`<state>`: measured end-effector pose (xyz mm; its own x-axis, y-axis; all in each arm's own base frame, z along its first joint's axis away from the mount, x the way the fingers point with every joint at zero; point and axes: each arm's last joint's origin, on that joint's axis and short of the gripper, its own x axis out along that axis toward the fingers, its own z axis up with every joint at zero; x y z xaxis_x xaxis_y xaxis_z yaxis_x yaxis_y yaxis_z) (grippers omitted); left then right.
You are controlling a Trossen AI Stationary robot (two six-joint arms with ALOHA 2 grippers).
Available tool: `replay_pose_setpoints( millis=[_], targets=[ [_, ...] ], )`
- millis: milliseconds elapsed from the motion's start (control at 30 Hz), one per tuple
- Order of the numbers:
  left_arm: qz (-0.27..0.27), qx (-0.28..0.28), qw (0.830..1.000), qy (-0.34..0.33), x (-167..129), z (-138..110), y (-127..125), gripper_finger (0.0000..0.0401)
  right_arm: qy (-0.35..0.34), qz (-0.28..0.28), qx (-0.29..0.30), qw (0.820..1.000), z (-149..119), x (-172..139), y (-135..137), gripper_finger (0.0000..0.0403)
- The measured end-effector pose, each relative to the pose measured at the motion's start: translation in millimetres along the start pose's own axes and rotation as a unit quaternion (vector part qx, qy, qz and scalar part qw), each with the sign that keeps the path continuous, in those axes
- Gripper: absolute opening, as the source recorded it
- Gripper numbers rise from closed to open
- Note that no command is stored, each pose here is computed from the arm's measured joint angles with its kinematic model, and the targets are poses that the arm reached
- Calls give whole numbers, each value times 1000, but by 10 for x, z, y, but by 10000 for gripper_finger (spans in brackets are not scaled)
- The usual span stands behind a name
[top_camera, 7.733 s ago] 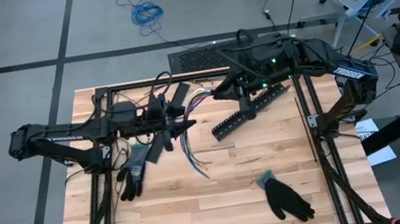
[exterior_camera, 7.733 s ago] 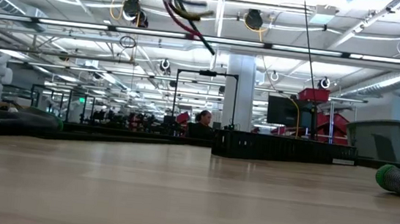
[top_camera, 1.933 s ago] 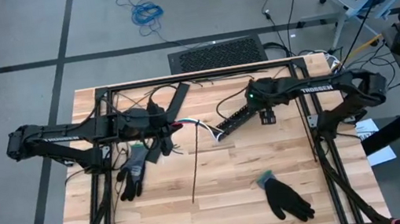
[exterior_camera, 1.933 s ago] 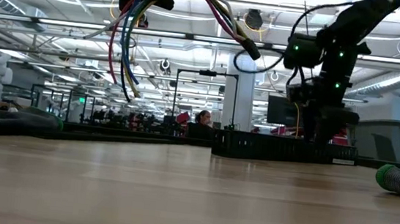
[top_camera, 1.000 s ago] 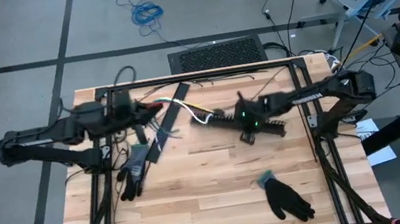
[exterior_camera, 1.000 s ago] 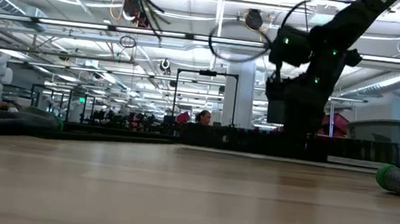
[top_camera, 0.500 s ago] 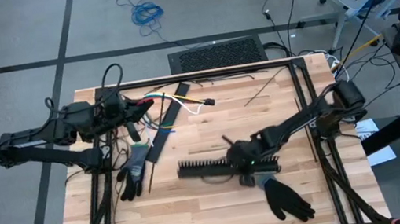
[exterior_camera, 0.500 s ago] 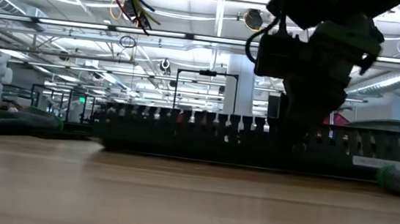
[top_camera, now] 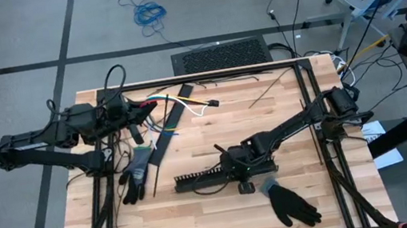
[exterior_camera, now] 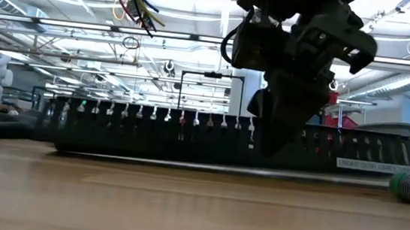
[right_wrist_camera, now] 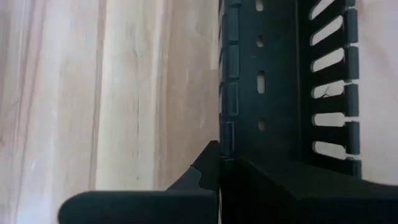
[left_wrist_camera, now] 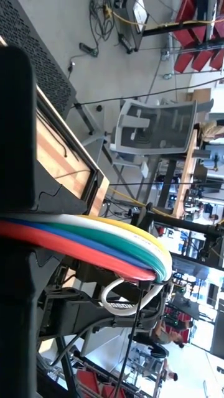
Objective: Ziptie cables
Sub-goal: Put the ziptied cable wires into the cable duct
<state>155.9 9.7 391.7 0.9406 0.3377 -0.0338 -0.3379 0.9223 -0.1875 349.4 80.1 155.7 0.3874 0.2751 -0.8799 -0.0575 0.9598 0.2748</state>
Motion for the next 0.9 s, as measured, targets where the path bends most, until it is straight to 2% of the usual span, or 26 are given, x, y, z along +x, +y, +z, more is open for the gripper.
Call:
replay_pose_setpoints(
  millis=[167, 300, 467, 767, 900],
  targets=[
    [0, 0, 1000, 0, 0, 0, 0, 20, -12, -30, 16, 999, 21, -8, -59, 0],
    [0, 0, 1000, 0, 0, 0, 0, 20, -4, -34, -20, 999, 13, -15, -95, 0],
    [0, 0, 1000, 0, 0, 0, 0, 20, -9, -14, -3, 1000, 24, -11, -72, 4],
    [0, -1, 1000, 0, 0, 0, 0, 20, -35, -10, 28, 999, 69, -11, -33, 27],
    [0, -1, 1000, 0, 0, 0, 0, 20, -47, -9, 26, 999, 92, -14, -29, 55]
  ],
)
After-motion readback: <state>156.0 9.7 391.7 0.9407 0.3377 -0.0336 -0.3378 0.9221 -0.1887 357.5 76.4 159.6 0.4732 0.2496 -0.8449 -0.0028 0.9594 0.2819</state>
